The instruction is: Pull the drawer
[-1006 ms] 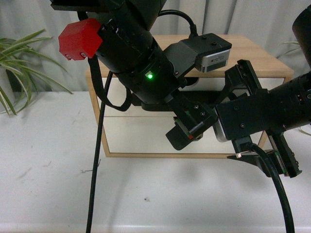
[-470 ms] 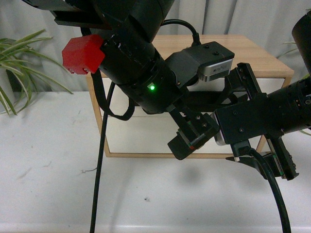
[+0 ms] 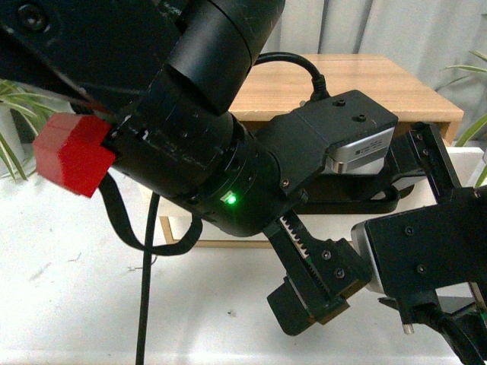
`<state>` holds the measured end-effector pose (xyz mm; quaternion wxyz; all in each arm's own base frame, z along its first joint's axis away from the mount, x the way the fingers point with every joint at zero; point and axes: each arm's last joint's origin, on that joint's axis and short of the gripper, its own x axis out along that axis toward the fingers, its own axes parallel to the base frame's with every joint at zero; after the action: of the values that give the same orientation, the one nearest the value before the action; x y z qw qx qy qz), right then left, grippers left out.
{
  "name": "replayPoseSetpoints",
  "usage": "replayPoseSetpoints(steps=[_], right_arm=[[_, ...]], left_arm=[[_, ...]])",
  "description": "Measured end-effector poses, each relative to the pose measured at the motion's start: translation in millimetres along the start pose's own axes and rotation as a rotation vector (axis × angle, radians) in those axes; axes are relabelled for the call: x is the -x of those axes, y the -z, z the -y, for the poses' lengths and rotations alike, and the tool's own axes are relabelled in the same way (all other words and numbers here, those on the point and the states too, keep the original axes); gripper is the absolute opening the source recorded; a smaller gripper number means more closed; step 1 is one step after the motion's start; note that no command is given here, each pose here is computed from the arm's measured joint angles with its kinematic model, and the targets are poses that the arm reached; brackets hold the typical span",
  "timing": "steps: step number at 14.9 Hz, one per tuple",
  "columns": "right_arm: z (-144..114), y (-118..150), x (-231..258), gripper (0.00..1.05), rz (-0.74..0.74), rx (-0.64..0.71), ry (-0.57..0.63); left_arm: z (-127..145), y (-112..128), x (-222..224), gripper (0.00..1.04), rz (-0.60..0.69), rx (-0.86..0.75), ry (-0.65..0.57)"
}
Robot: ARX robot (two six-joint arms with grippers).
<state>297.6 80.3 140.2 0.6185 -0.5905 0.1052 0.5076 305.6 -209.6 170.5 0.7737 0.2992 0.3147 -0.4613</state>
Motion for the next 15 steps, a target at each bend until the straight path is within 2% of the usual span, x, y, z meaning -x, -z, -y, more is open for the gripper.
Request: replayPoseSetpoints(steps=[1, 7, 11, 15], right_arm=[[-10, -8, 6, 0.98, 0.006, -0.011, -0.022], [-33, -25, 19, 0.98, 0.014, -0.022, -0.052], [-43, -34, 26, 0.98, 0.027, -0.023, -0.071], [-43, -32, 30, 0.98, 0.02, -0.027, -0.044]], left_arm=[[12, 7, 6, 0.98, 0.014, 0.003, 0.001], [36, 19, 19, 0.98, 0.035, 0.013, 0.016], [46, 26, 28, 0.98, 0.04, 0.02, 0.035], [45, 25, 40, 0.98, 0.06, 0.088, 0.009]])
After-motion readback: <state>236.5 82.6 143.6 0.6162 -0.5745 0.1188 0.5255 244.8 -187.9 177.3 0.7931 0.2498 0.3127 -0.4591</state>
